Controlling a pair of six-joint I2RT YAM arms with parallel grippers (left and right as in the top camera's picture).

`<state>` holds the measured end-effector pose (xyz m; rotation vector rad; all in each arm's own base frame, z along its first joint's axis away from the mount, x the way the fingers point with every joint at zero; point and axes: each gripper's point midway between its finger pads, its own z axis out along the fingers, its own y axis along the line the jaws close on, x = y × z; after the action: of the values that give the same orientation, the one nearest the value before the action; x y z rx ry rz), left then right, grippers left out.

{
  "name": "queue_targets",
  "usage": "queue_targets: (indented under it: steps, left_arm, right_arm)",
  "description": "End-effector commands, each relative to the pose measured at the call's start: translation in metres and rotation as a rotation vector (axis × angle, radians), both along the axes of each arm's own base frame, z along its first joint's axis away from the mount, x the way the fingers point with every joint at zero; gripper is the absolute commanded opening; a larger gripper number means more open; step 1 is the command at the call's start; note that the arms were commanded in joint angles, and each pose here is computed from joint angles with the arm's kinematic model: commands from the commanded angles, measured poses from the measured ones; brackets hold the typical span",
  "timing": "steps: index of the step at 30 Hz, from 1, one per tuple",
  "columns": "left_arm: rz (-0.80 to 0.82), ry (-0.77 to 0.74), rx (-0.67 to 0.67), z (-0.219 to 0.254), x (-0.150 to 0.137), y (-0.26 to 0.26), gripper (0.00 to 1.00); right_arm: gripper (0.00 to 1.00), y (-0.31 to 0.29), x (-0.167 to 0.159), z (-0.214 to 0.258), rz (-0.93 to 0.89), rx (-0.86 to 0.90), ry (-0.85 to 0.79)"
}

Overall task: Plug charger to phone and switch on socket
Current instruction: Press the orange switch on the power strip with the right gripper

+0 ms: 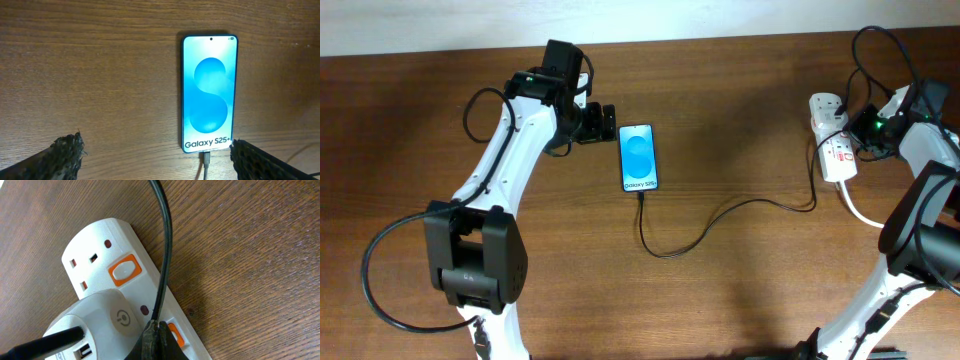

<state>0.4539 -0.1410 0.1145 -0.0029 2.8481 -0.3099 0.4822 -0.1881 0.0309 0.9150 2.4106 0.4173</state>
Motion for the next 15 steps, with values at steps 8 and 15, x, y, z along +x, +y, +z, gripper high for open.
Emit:
queue_targets:
  steps: [8, 15]
  left_arm:
    - [0.012, -0.029, 0.022, 0.008, 0.004, 0.006, 0.99]
    - [0.012, -0.028, 0.022, 0.008, 0.004, 0.006, 0.99]
  right_arm:
    - [0.04, 0.026, 0.005, -0.01, 0.072, 0.093, -0.002]
    - [0.04, 0.049, 0.002, -0.015, 0.11, 0.116, 0.041]
